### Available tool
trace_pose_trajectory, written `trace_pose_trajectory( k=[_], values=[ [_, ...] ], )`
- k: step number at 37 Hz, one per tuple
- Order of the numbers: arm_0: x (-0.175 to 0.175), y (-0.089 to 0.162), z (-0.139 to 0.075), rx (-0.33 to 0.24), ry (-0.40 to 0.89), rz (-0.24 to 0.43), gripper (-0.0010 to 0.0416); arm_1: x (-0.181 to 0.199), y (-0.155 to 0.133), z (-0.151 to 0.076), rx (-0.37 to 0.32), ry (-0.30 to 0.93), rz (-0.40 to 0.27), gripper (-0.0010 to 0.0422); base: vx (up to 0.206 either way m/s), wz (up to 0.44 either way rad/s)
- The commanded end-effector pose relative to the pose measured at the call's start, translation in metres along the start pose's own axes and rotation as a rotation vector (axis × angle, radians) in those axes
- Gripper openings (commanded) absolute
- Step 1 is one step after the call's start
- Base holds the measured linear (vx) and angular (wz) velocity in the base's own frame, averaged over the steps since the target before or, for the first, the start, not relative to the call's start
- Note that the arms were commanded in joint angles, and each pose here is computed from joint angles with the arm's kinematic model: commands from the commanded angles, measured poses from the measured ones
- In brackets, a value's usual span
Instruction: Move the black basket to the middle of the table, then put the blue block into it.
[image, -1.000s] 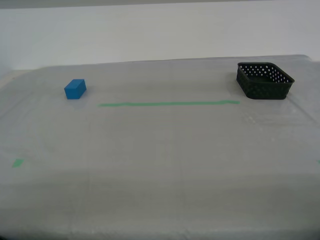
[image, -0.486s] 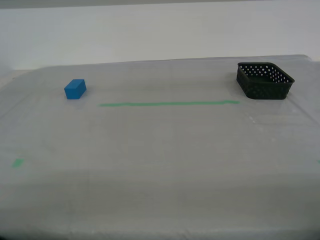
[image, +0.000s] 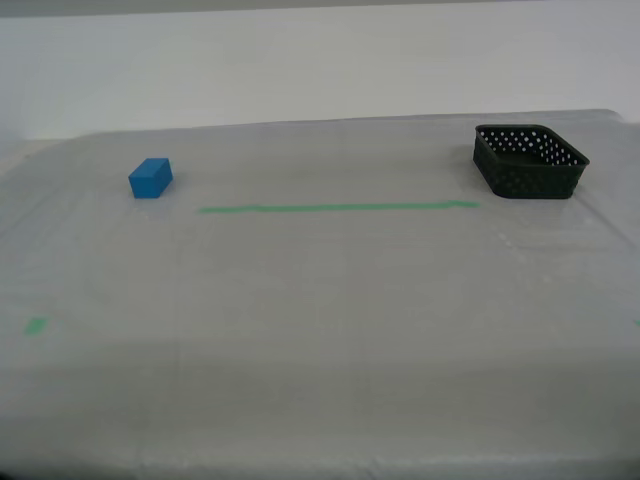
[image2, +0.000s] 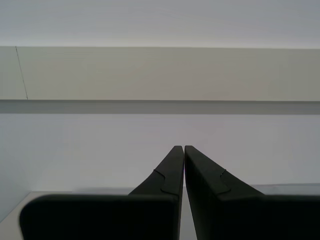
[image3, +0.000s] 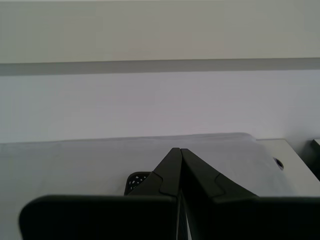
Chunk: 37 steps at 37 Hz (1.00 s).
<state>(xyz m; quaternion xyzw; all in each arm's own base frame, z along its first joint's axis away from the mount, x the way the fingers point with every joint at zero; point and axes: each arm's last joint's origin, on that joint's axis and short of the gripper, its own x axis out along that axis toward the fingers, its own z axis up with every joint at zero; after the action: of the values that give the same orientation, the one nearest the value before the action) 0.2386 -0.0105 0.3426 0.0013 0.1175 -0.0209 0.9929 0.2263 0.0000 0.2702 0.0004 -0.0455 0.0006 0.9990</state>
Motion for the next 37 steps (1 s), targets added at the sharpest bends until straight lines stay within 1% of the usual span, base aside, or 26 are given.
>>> trace_pose_trajectory(
  k=[1,5,10,20,21,23,25,28,32,37],
  values=[
    [0.001,0.0,0.0,0.001,0.021,-0.001,0.0,0.0,0.0,0.001,-0.001,-0.005,0.002,0.0,0.0,0.0],
    [0.002,-0.001,-0.003,0.003,0.052,-0.004,0.0,0.0,0.0,0.001,-0.001,-0.005,0.001,0.0,0.0,0.0],
    [0.005,-0.004,-0.006,0.017,0.077,-0.029,0.0,0.0,0.0,0.001,-0.001,-0.005,0.001,0.0,0.0,0.0],
    [0.012,-0.007,-0.017,0.029,0.167,-0.04,0.0,0.0,0.0,0.001,-0.001,-0.005,0.001,0.0,0.0,0.0],
    [0.013,-0.007,-0.018,0.03,0.175,-0.037,0.0,0.0,0.0,0.001,-0.001,-0.005,0.001,0.0,0.0,0.0],
    [0.016,-0.006,-0.02,0.035,0.189,-0.008,0.0,0.0,0.0,0.001,-0.001,-0.005,0.002,0.0,0.0,0.0],
    [0.016,-0.007,-0.022,0.049,0.207,-0.005,0.0,0.0,0.0,0.001,-0.001,-0.005,0.002,0.0,0.0,0.0],
    [0.02,-0.009,-0.026,0.066,0.252,-0.013,0.0,0.0,0.0,0.001,-0.001,-0.005,0.001,0.0,0.0,0.0],
    [0.027,-0.014,-0.028,0.078,0.348,-0.026,0.0,0.0,0.0,0.001,-0.001,-0.005,0.002,0.0,0.0,0.0],
    [0.038,-0.016,-0.025,0.067,0.437,-0.017,0.0,0.0,0.0,0.001,-0.001,-0.005,0.002,0.0,0.0,0.0]
  ],
)
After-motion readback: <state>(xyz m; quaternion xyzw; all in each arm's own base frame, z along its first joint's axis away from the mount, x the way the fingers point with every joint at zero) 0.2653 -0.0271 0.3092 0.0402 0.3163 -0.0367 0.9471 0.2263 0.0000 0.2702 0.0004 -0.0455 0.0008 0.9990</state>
